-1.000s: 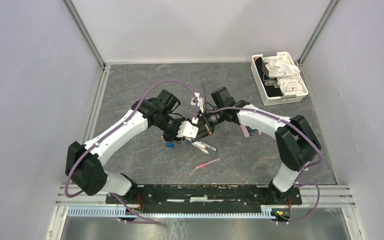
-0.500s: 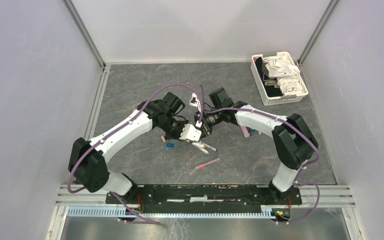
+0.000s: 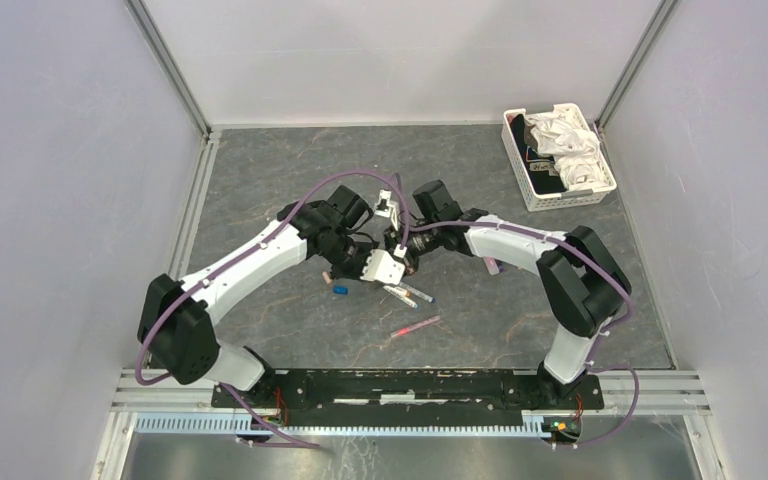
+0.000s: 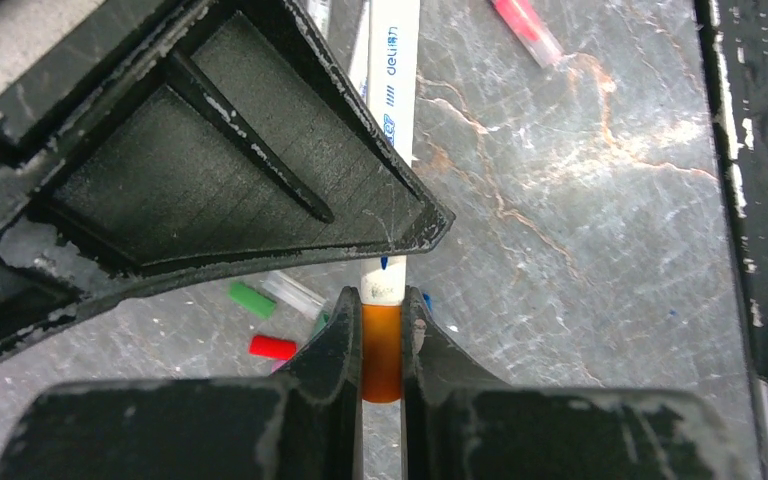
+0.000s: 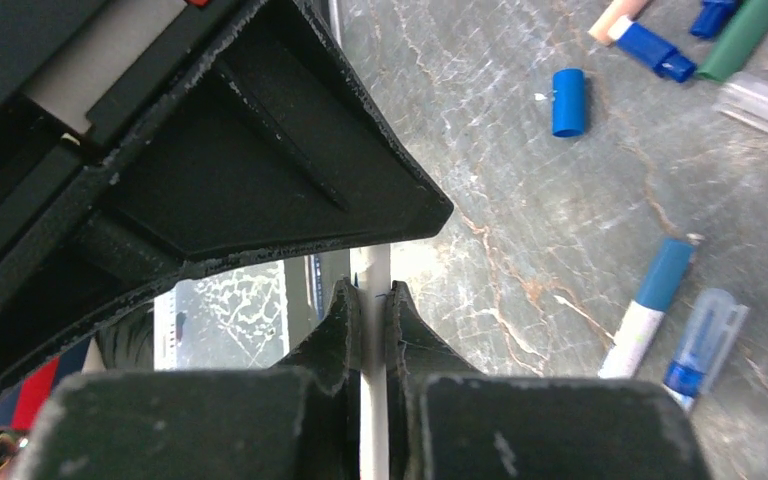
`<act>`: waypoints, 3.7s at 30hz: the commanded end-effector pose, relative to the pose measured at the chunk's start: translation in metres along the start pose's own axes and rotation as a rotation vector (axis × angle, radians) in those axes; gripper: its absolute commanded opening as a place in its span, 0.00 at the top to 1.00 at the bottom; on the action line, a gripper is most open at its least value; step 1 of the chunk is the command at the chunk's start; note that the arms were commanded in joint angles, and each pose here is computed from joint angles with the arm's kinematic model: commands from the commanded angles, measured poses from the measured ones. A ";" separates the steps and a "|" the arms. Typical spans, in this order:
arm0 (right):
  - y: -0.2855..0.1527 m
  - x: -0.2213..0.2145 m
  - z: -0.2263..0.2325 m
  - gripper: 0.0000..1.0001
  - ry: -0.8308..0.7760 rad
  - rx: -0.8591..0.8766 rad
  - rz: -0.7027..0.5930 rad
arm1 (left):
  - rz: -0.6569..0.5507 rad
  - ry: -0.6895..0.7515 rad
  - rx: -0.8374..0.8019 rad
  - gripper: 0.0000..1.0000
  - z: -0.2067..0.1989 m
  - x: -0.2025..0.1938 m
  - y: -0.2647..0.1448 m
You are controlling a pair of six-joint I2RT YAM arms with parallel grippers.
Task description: Open the pen caps
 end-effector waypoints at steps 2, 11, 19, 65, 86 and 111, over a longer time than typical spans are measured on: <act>-0.030 -0.018 -0.005 1.00 0.016 -0.116 -0.019 | 0.157 0.003 0.111 0.98 0.021 -0.025 -0.019; -0.064 -0.038 -0.015 1.00 0.063 -0.266 -0.021 | 0.139 -0.119 0.205 0.98 0.054 -0.047 -0.018; -0.078 -0.043 -0.019 1.00 0.088 -0.359 0.033 | 0.250 -0.154 0.245 0.98 0.070 -0.068 -0.001; -0.183 -0.037 -0.061 0.55 0.121 -1.318 -0.303 | -0.062 -0.381 0.457 0.00 0.081 0.009 -0.090; -0.033 -0.103 0.007 0.49 -0.708 -0.510 0.235 | -0.173 -0.561 0.674 0.00 0.075 -0.014 -0.152; -0.006 -0.121 0.000 0.95 -0.699 -0.453 0.356 | -0.232 -0.473 0.583 0.00 0.052 -0.007 -0.152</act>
Point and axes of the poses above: each gripper's point midway between its finger pads, its own y axis out along the fingers, its own z axis along the line the jaws close on, x = y × z, the point moved 9 cm from there along -y, back along the fingers, and after that the axes turned 3 degrees about -y, right-handed, at the moved point
